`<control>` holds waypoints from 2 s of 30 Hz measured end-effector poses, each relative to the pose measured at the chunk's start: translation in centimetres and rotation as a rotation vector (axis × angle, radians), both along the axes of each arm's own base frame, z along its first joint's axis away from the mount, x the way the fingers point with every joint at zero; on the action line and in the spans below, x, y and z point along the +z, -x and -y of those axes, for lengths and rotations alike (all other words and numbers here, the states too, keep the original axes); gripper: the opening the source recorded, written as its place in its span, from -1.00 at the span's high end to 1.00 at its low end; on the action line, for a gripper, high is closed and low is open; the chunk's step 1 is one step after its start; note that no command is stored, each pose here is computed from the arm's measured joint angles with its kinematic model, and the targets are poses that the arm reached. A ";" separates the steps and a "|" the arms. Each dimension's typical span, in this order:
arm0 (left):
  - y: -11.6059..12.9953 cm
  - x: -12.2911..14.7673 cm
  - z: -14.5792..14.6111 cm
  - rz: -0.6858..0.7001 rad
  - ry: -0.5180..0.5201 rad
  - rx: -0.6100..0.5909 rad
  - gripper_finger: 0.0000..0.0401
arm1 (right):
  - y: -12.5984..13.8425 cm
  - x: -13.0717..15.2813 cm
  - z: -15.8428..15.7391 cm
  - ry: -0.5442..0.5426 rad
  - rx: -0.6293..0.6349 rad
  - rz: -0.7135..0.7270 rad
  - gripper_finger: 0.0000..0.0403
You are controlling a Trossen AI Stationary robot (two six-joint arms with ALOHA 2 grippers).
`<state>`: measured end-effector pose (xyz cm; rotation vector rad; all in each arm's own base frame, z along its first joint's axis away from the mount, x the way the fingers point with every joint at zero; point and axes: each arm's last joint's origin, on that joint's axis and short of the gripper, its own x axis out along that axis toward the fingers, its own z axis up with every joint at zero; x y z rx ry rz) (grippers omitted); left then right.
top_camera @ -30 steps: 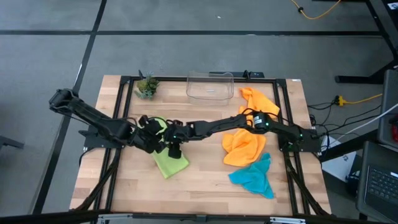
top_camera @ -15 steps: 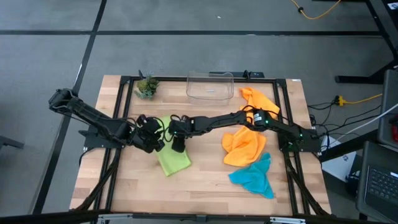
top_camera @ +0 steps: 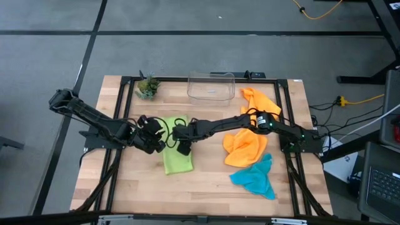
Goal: Fold microfiber towels
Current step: Fold the green microfiber cloth
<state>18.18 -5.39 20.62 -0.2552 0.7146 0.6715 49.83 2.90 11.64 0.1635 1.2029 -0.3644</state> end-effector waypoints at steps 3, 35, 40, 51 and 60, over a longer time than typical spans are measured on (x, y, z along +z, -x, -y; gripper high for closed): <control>0.0 0.0 0.0 -0.001 0.002 -0.001 0.55 | 0.4 1.1 -0.4 0.008 0.036 -0.011 0.04; -1.0 0.0 -0.6 -0.022 0.081 -0.086 0.55 | 14.5 7.0 6.3 0.072 0.329 0.095 0.04; -2.5 0.1 -0.7 0.007 0.056 -0.193 0.55 | 13.9 5.4 5.9 0.068 0.342 0.303 0.04; -4.8 -2.9 -0.1 -0.194 0.064 -0.566 0.55 | 13.8 4.4 0.1 0.000 0.493 0.460 0.04; -5.5 -3.2 3.9 -0.085 0.062 -0.745 0.55 | 14.3 4.7 -5.2 -0.013 0.655 0.502 0.04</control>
